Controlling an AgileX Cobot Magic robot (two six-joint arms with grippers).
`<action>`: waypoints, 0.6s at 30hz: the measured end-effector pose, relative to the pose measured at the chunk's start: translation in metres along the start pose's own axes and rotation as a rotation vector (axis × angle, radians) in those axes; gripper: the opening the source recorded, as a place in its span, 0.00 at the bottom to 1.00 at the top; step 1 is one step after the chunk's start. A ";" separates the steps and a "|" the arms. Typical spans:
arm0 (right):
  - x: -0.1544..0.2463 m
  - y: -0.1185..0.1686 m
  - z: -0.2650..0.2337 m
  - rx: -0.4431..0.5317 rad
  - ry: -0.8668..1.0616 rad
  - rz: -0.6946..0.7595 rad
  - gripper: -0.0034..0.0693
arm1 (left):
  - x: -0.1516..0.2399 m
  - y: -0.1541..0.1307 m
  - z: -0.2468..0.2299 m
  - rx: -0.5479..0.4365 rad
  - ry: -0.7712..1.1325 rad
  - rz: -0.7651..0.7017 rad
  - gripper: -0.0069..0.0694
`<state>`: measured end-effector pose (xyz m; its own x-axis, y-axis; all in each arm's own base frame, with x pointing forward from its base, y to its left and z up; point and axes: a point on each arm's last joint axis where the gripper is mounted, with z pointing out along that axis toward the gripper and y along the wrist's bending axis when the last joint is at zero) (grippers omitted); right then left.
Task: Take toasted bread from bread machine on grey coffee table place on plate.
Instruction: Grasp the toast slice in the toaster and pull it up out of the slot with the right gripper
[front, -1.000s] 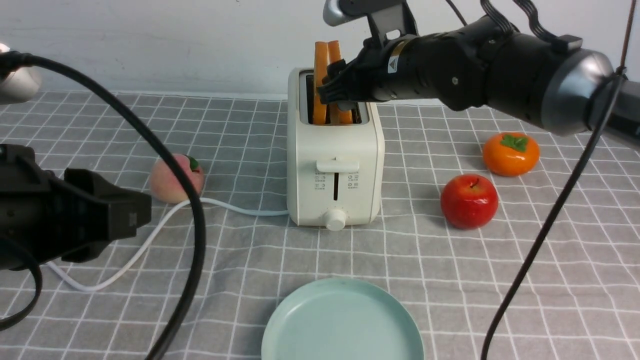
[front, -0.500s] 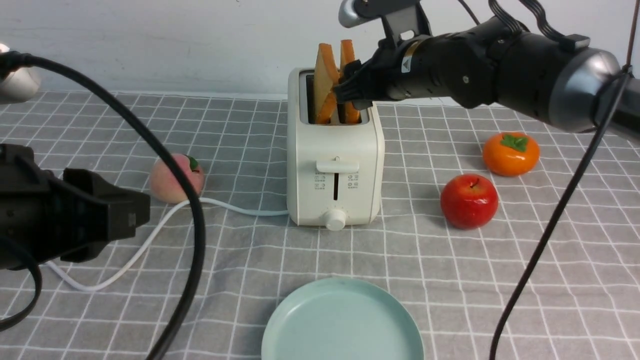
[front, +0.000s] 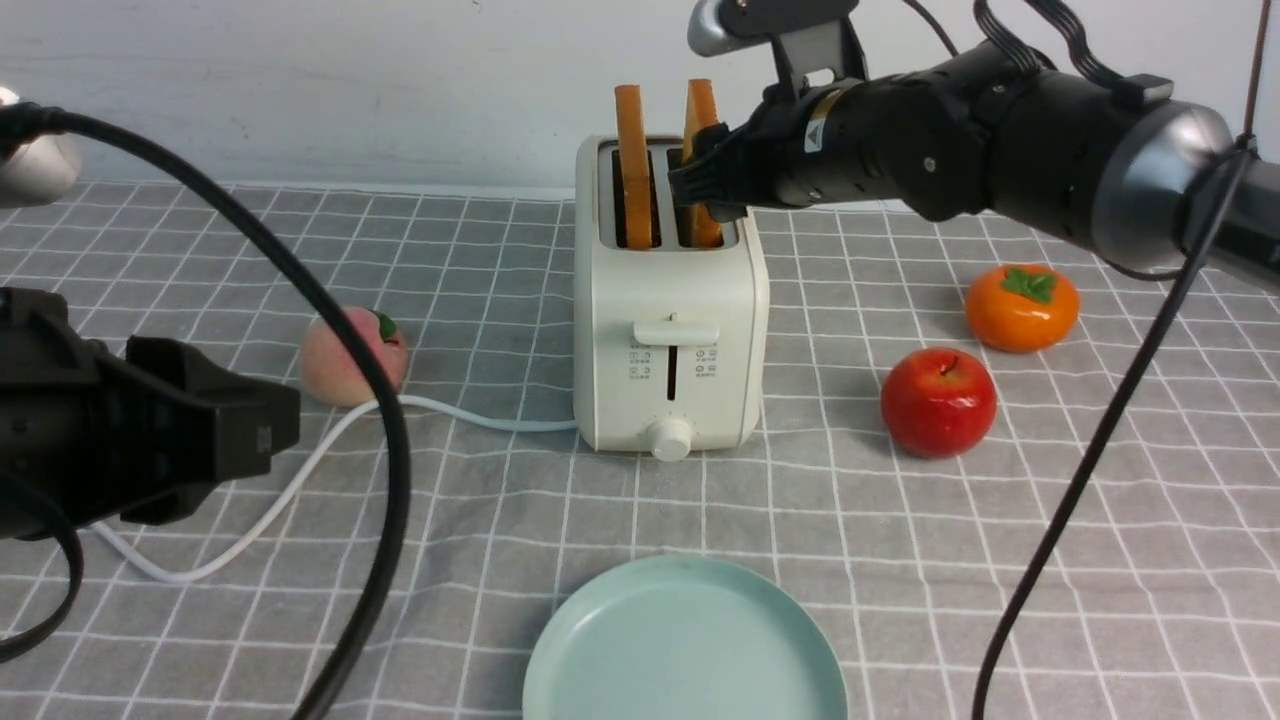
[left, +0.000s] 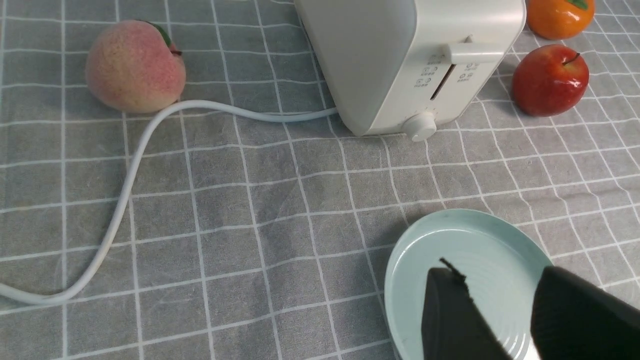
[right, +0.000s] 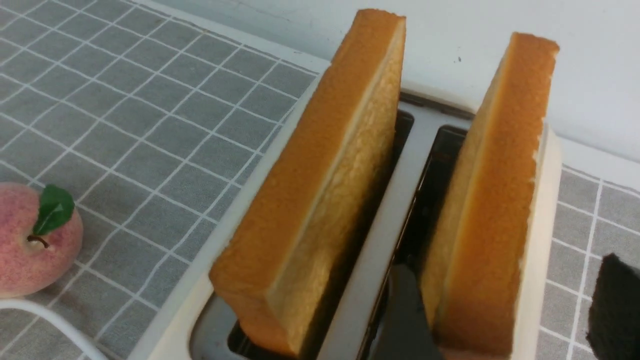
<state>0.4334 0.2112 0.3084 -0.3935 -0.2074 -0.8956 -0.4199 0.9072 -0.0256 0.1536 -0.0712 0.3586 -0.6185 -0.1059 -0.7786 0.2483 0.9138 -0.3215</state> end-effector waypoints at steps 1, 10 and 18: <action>0.000 0.000 0.000 0.000 0.000 0.001 0.62 | 0.000 0.000 0.000 0.000 0.000 0.000 0.40; -0.011 0.000 -0.009 -0.004 -0.059 0.005 0.14 | 0.000 0.000 0.000 -0.001 0.004 0.001 0.40; -0.055 -0.005 -0.078 0.008 -0.138 0.010 0.15 | 0.000 0.000 0.000 -0.001 0.004 0.001 0.40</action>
<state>0.3934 0.1899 0.3919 -0.2810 -0.1463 -0.9485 -0.4094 0.9121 -0.0194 0.1535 -0.0712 0.3583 -0.6209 -0.1038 -0.7769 0.2477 0.9144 -0.3202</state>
